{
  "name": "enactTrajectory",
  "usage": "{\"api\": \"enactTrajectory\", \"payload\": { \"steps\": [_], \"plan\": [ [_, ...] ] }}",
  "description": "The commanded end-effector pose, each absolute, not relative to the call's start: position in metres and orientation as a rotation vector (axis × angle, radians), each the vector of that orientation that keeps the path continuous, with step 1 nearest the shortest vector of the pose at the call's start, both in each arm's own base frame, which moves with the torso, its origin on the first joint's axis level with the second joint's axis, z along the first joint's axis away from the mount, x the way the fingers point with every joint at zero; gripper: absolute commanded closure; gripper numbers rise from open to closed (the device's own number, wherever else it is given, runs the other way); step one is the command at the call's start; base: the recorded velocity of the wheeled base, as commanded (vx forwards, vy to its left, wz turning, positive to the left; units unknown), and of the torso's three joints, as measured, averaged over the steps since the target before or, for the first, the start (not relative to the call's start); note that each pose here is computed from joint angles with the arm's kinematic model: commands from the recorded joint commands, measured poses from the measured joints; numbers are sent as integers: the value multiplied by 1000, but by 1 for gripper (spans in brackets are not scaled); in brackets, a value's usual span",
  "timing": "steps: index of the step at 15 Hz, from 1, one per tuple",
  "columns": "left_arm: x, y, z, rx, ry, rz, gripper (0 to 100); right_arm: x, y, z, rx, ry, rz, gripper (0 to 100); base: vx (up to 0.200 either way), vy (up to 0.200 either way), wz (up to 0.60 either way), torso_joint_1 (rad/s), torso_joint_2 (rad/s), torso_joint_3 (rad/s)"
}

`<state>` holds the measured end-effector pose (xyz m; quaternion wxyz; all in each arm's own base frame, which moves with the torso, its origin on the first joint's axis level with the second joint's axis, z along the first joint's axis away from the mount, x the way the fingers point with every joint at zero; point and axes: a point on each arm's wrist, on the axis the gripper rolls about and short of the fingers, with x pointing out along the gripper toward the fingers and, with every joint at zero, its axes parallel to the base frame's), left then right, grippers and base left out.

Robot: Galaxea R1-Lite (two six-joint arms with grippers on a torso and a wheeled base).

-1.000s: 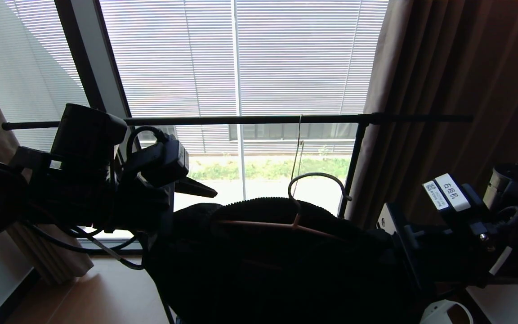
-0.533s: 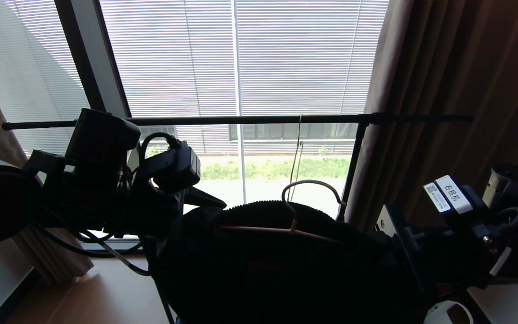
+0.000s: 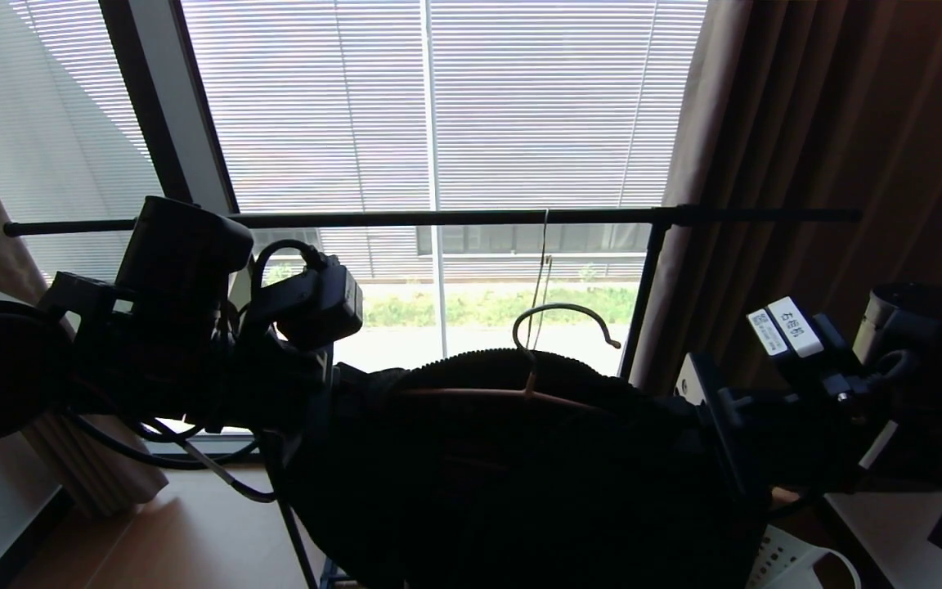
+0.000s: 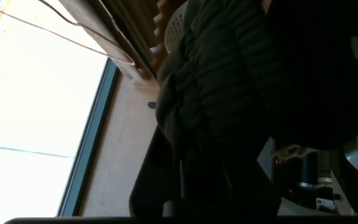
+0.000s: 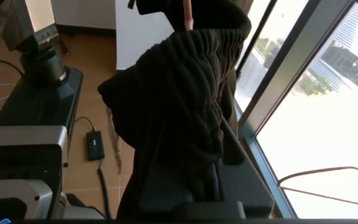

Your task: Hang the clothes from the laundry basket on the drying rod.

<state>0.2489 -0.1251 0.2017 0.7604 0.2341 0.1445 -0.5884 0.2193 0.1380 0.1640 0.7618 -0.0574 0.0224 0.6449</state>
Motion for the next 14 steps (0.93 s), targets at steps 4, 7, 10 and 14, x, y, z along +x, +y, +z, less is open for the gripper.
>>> {"api": "enactTrajectory", "payload": {
  "steps": [4,7,10,14],
  "plan": [
    [256,-121,203,466,338,-1247,100,246,142,154,-100,97,1369,100,0,0,0,0,0,0],
    [258,-117,200,458,353,-1231,100,248,139,149,-103,109,1356,0,0,0,0,0,0,0],
    [259,-115,200,401,393,-1210,100,247,134,148,-105,113,1344,0,0,0,0,0,0,0],
    [258,-96,198,376,412,-1154,100,248,116,144,-137,108,1283,0,0,0,0,0,0,0]
  ]
}}
